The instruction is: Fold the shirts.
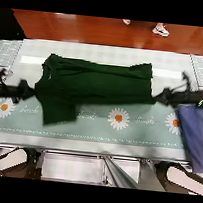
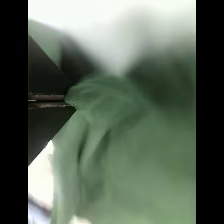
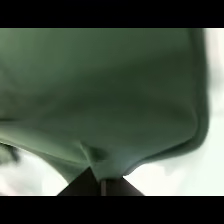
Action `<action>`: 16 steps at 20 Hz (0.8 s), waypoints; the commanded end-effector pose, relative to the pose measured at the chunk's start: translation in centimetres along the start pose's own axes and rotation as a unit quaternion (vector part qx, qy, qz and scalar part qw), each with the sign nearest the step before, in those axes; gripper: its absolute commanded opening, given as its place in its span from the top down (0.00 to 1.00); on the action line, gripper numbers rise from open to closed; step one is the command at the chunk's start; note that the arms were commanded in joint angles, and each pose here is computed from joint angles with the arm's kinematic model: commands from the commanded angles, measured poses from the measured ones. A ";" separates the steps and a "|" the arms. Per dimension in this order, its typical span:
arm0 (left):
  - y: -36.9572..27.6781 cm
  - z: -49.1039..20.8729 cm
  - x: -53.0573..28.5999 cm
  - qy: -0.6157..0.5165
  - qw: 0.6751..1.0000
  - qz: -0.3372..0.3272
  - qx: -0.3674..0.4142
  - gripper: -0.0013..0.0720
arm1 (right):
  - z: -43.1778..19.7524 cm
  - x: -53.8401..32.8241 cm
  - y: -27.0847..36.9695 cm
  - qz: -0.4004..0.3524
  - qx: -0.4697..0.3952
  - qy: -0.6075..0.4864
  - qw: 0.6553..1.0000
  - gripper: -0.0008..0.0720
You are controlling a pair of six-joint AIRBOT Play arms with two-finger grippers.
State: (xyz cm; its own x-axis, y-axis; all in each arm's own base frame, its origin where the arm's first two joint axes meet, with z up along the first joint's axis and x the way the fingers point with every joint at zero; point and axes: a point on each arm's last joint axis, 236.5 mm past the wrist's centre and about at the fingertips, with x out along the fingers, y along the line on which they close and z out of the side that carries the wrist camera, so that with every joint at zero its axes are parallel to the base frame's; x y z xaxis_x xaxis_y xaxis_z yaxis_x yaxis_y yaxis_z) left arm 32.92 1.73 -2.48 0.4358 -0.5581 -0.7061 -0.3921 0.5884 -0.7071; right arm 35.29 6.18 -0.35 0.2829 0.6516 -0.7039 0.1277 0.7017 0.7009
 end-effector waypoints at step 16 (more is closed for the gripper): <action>-40.6 -13.2 -39.4 -0.506 0.705 -0.130 0.480 0.95 | -6.7 -42.4 31.1 -0.178 -0.355 -0.521 0.756 0.96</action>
State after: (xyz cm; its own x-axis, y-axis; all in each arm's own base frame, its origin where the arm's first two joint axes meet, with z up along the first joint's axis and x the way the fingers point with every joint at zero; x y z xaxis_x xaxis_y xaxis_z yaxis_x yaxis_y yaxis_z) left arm 25.92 -5.71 51.44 0.9281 -0.3559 0.1097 0.3720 0.8994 -0.2296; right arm 26.40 3.59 48.88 0.9670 0.1989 -0.1594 -0.1922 0.9797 0.0567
